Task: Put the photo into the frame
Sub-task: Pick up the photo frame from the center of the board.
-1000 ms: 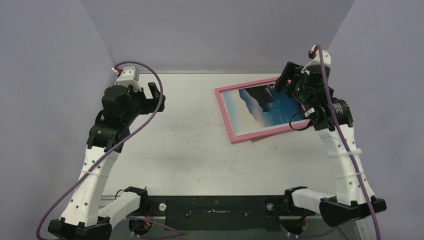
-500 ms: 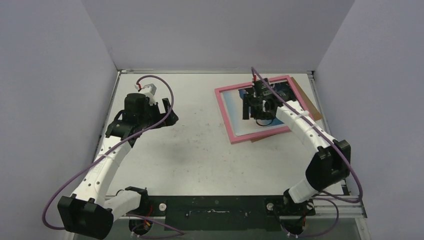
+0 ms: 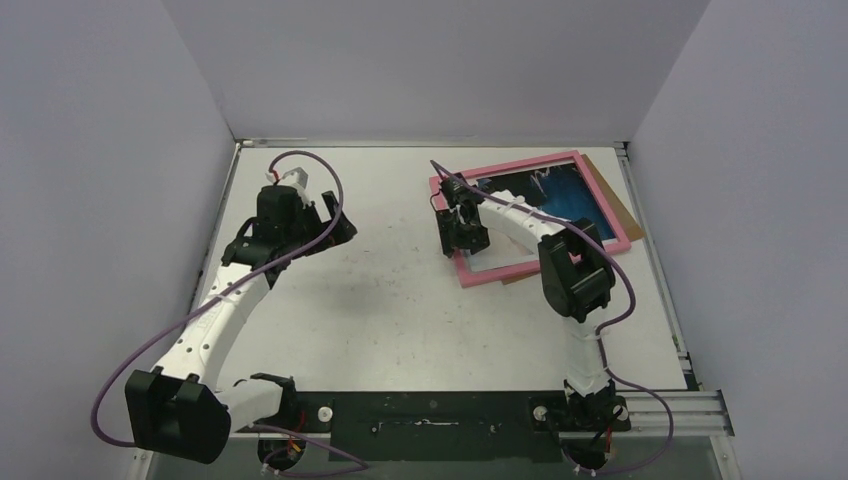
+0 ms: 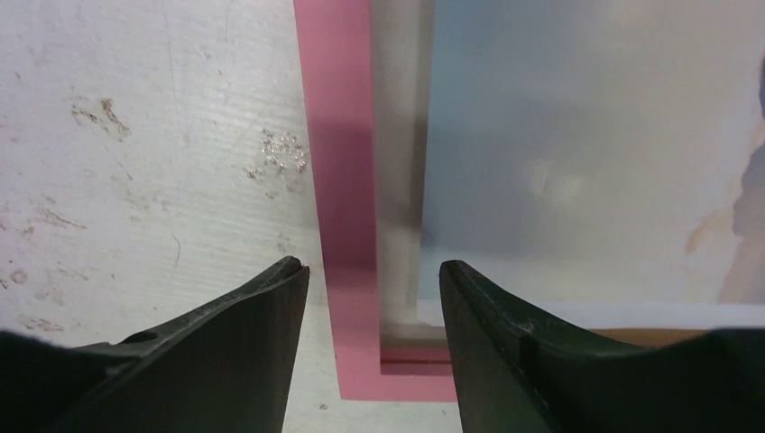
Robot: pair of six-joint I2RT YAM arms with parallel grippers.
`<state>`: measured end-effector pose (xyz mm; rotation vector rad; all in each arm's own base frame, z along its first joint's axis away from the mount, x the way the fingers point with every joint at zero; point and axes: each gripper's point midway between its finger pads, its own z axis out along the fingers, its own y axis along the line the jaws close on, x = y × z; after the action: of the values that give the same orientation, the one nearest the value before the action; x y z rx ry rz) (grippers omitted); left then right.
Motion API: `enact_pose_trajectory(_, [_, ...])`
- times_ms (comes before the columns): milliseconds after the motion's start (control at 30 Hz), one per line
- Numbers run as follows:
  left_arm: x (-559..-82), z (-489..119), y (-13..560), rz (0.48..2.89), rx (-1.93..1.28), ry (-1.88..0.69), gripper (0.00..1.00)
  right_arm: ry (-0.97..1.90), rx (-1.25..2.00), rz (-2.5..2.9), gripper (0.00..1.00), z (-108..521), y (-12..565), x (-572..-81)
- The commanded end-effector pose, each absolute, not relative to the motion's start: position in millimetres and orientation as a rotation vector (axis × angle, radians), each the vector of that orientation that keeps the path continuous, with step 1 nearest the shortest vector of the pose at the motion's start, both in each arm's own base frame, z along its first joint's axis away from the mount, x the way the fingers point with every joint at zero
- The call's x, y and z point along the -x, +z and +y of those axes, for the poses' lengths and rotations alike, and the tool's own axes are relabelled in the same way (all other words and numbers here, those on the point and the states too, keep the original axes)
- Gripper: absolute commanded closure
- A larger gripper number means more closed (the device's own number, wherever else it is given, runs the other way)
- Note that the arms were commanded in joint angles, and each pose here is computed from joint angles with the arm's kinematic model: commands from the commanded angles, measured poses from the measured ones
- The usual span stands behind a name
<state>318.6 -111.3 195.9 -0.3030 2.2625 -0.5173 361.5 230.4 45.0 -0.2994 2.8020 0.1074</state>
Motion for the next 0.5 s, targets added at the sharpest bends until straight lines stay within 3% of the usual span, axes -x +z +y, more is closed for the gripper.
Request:
enact_pose_trajectory(0, [-341,-112,202,2.177,0.344,-0.534,0.03,0.145,0.323,2.736,0.47,246,51,-384])
enact_pose_trajectory(167, [-351,-112,198,2.166,0.354,-0.537,0.03,0.114,0.357,2.753,0.64,252,41,-383])
enact_pose_trajectory(467, [-364,-116,189,2.178,0.342,-0.544,0.03,0.04,0.339,2.745,0.64,251,27,-386])
